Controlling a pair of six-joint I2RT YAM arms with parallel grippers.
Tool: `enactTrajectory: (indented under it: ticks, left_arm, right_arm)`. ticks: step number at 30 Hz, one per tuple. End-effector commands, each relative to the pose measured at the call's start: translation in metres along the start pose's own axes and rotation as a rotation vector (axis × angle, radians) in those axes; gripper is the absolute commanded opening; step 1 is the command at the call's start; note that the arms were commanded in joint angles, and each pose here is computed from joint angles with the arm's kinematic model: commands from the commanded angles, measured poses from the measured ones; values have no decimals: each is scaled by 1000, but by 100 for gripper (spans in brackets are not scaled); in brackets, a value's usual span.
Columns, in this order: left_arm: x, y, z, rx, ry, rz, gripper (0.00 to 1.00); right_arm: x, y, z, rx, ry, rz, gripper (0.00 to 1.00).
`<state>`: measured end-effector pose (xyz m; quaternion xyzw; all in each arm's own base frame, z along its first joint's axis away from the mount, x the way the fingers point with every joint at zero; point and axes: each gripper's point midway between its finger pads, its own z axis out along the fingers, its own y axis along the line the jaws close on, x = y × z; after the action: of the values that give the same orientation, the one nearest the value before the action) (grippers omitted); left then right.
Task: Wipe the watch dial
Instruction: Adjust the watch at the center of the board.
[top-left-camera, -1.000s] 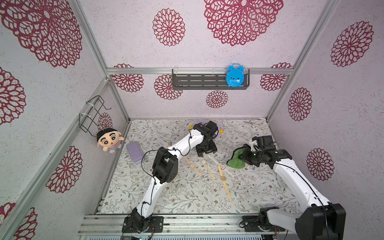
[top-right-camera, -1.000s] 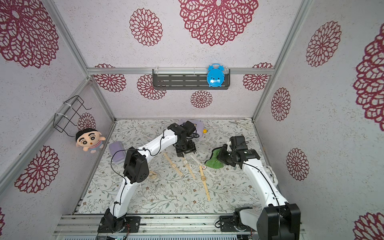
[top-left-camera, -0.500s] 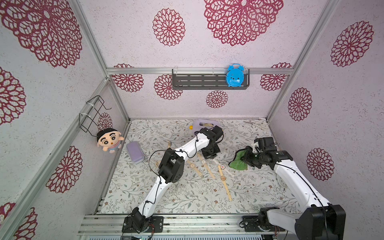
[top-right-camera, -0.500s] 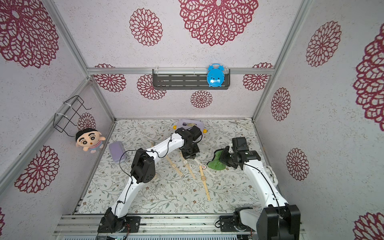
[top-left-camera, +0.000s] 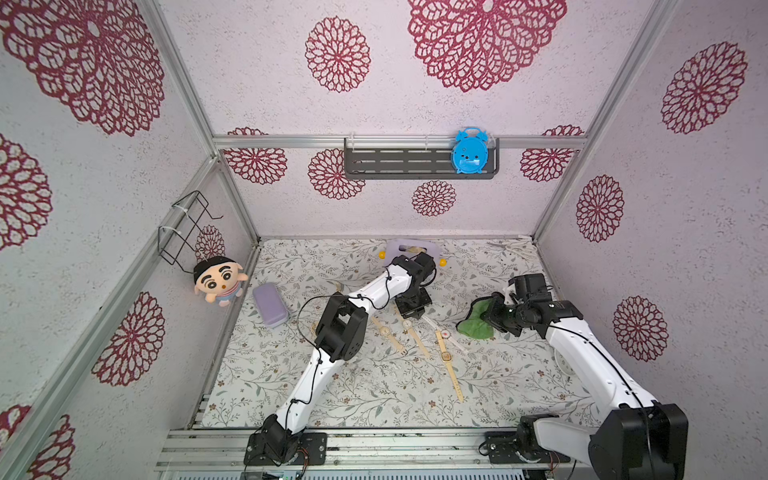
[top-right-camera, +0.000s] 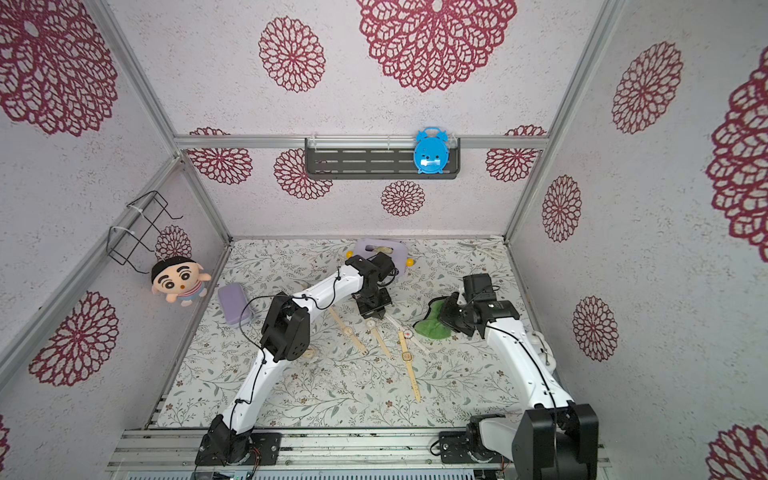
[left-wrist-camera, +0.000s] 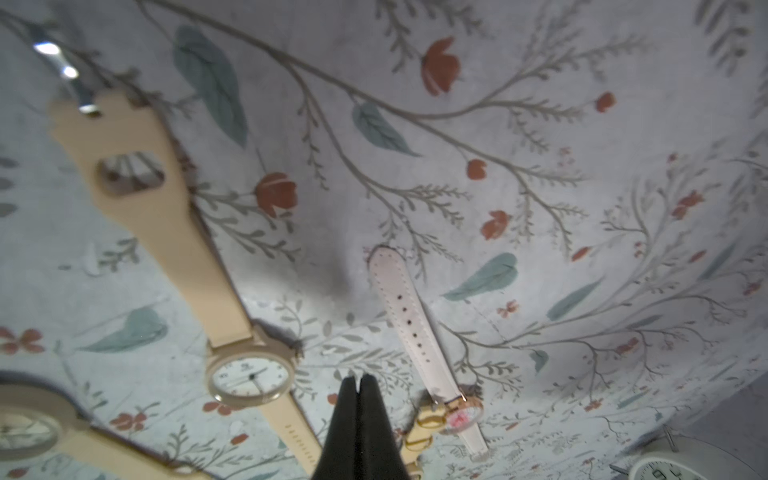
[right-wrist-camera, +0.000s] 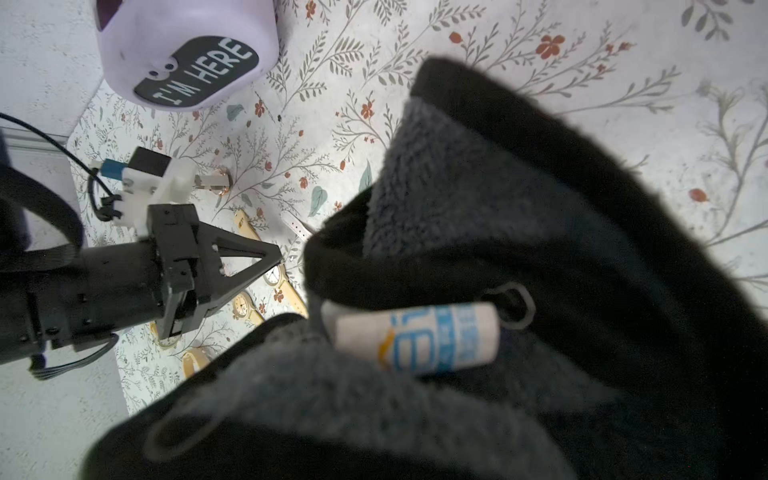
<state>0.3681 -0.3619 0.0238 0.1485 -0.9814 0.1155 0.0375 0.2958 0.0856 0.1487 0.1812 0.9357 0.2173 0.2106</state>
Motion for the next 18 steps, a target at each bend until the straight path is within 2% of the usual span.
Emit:
enactTrajectory:
  ticks: [1,5,11,18]
  left_arm:
    - [-1,-13,-13,57,-44,10,0]
    - [-2,-21,-15,70,-69,22,0]
    - [-5,-24,-26,72,-98,50,0]
    - [-15,-26,-24,78,-84,57,0]
  right_arm:
    - [-2,7,-3,-46,-28,-43,0]
    - [-1,3,-5,-27,-38,-76,0]
    - [3,-2,2,-43,-60,-52,0]
    - [1,-3,3,-34,-62,-43,0]
